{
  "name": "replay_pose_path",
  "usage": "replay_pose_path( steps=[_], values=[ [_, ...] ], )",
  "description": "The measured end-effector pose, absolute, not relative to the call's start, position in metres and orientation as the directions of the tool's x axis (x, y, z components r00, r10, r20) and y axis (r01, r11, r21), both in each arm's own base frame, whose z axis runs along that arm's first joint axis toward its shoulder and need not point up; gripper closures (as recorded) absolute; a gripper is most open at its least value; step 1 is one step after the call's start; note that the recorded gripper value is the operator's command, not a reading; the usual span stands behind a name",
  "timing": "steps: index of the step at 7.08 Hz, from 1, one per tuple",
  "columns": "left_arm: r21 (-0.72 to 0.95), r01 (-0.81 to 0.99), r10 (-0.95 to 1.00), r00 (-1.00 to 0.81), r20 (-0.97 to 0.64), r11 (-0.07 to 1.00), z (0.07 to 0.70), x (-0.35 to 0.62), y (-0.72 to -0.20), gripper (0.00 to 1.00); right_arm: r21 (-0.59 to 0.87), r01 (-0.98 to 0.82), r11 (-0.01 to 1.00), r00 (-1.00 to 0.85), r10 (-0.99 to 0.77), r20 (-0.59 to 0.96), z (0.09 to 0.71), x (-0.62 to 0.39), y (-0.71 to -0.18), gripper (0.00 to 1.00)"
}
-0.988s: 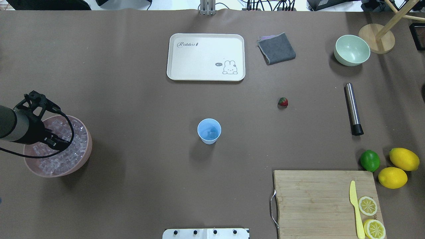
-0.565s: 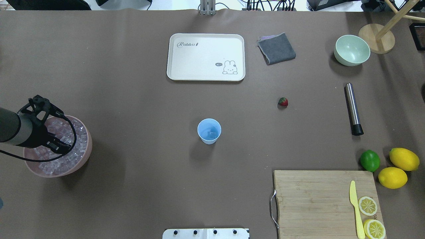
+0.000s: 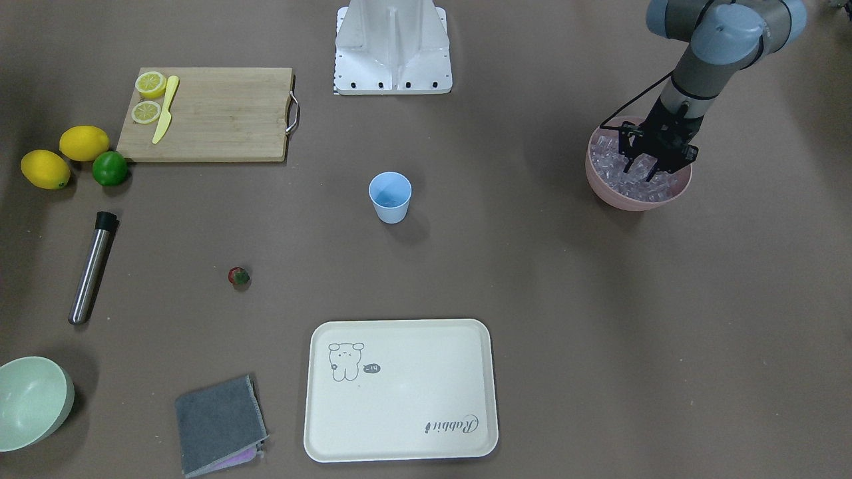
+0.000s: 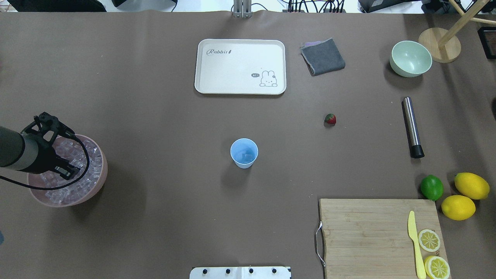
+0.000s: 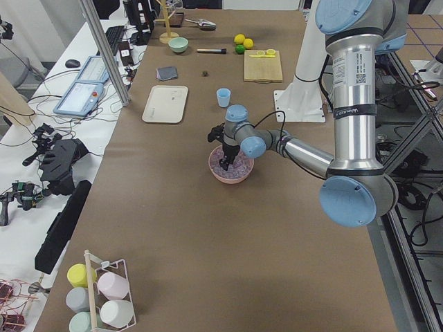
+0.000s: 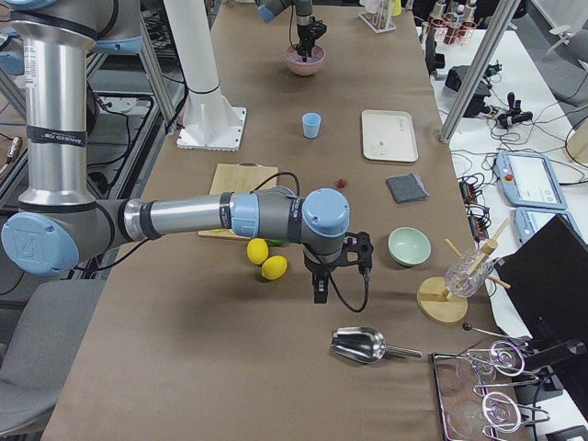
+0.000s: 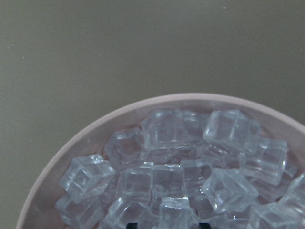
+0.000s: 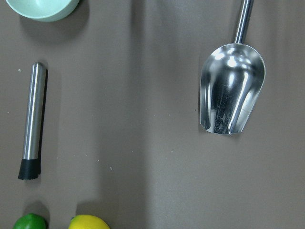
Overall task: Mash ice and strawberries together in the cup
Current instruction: 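Lower the left gripper into the bowl and grasp another ice cube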
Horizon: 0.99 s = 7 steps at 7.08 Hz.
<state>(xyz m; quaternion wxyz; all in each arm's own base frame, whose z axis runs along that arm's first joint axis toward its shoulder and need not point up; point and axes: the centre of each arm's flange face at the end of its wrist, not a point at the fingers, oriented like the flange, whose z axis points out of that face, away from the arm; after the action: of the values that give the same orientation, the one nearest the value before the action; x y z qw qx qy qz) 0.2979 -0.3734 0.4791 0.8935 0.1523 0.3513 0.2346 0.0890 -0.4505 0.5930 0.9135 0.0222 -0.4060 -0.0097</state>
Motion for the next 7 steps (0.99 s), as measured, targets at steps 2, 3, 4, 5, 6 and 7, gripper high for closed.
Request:
replay_pose_path(
  steps=[2, 3, 4, 5, 6, 7],
  values=[
    [0.444, -0.308, 0.529, 0.639, -0.559, 0.841, 0.478, 0.297, -0.373, 1.00, 0.049, -0.003, 0.999, 0.670, -0.034, 0.741, 0.591, 0.089, -0.451, 0.00],
    [0.446, -0.304, 0.528, 0.638, -0.560, 0.842, 0.477, 0.293, -0.372, 1.00, 0.051, -0.005, 0.999, 0.670, -0.035, 0.741, 0.590, 0.089, -0.452, 0.00],
    [0.452, -0.293, 0.524, 0.638, -0.564, 0.843, 0.475, 0.284, -0.371, 1.00, 0.053, -0.005, 0.999, 0.670, -0.036, 0.741, 0.588, 0.089, -0.453, 0.00],
    [0.461, -0.269, 0.515, 0.642, -0.568, 0.845, 0.471, 0.270, -0.372, 1.00, 0.057, -0.006, 0.998, 0.670, -0.039, 0.741, 0.586, 0.089, -0.454, 0.00],
    [0.468, -0.240, 0.500, 0.646, -0.578, 0.851, 0.465, 0.255, -0.378, 1.00, 0.063, -0.007, 0.998, 0.671, -0.042, 0.741, 0.583, 0.089, -0.454, 0.00],
    [0.474, -0.210, 0.487, 0.638, -0.596, 0.855, 0.454, 0.243, -0.385, 1.00, 0.068, -0.007, 0.998, 0.670, -0.046, 0.741, 0.580, 0.089, -0.455, 0.00]
  ],
)
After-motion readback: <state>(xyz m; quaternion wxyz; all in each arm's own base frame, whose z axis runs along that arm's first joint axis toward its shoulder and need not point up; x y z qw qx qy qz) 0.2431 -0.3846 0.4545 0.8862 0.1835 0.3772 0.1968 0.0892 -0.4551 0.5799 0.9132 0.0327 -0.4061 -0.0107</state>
